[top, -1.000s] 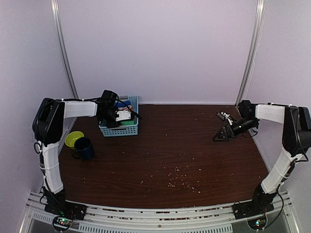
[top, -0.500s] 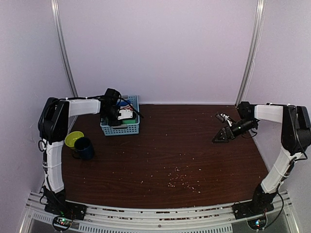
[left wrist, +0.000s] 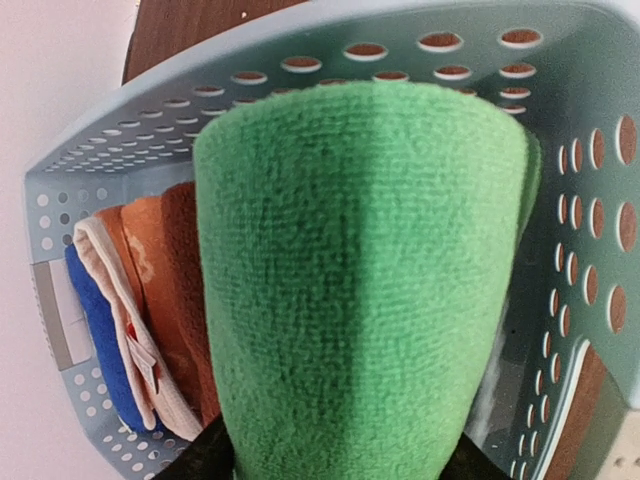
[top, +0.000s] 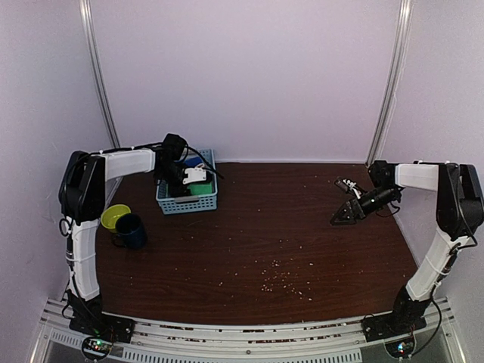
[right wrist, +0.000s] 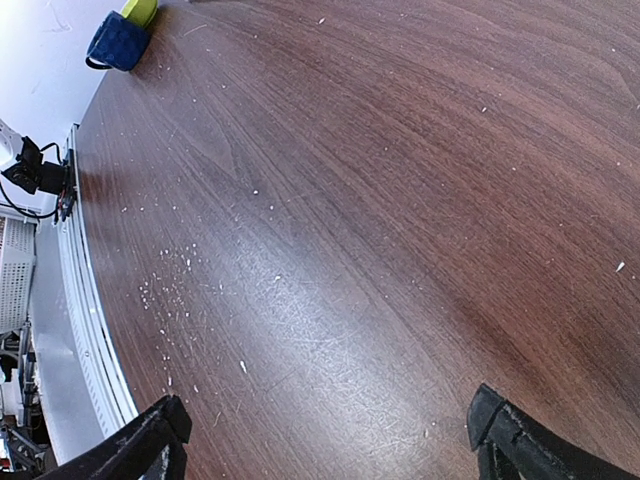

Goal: Roll the towels
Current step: Place the towel in the bin.

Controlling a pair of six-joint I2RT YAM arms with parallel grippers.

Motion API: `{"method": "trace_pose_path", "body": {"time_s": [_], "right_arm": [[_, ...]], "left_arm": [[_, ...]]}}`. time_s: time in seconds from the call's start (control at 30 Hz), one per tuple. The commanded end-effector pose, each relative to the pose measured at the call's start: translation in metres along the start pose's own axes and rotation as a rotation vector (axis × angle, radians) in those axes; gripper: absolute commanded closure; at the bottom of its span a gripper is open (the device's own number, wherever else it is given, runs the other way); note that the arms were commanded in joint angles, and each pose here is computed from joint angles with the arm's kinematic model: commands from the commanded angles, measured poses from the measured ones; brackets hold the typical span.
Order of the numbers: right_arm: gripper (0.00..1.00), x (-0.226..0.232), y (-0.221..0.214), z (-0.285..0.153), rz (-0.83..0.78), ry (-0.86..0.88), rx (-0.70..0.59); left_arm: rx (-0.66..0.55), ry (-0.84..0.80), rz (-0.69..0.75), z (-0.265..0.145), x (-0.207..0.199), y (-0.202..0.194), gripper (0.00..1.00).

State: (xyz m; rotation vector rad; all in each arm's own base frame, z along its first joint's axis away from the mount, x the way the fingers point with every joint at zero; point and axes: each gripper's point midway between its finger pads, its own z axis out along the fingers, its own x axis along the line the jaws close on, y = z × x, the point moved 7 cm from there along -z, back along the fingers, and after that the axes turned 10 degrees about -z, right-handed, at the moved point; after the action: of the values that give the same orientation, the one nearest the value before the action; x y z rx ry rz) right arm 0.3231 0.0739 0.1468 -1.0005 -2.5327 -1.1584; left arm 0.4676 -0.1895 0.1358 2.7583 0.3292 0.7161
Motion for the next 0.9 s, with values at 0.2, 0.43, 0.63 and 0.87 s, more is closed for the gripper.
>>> {"method": "trace_pose_path", "body": {"time_s": [0.2, 0.43, 0.63, 0.87], "right_arm": [[0.00, -0.001, 0.000, -0.001, 0.006, 0.019, -0.004], [0.00, 0.000, 0.000, 0.000, 0.008, 0.043, 0.001], [0.00, -0.002, -0.003, 0.003, 0.015, 0.059, 0.009], [0.00, 0.006, -0.002, 0.003, 0.011, 0.173, 0.002]], "left_arm": [[0.004, -0.037, -0.052, -0.003, -0.006, -0.003, 0.30], [-0.014, -0.106, -0.041, -0.017, -0.013, -0.001, 0.21], [-0.002, -0.185, -0.052, -0.021, -0.021, -0.003, 0.14], [0.011, -0.229, -0.097, -0.012, -0.023, -0.005, 0.10]]}}
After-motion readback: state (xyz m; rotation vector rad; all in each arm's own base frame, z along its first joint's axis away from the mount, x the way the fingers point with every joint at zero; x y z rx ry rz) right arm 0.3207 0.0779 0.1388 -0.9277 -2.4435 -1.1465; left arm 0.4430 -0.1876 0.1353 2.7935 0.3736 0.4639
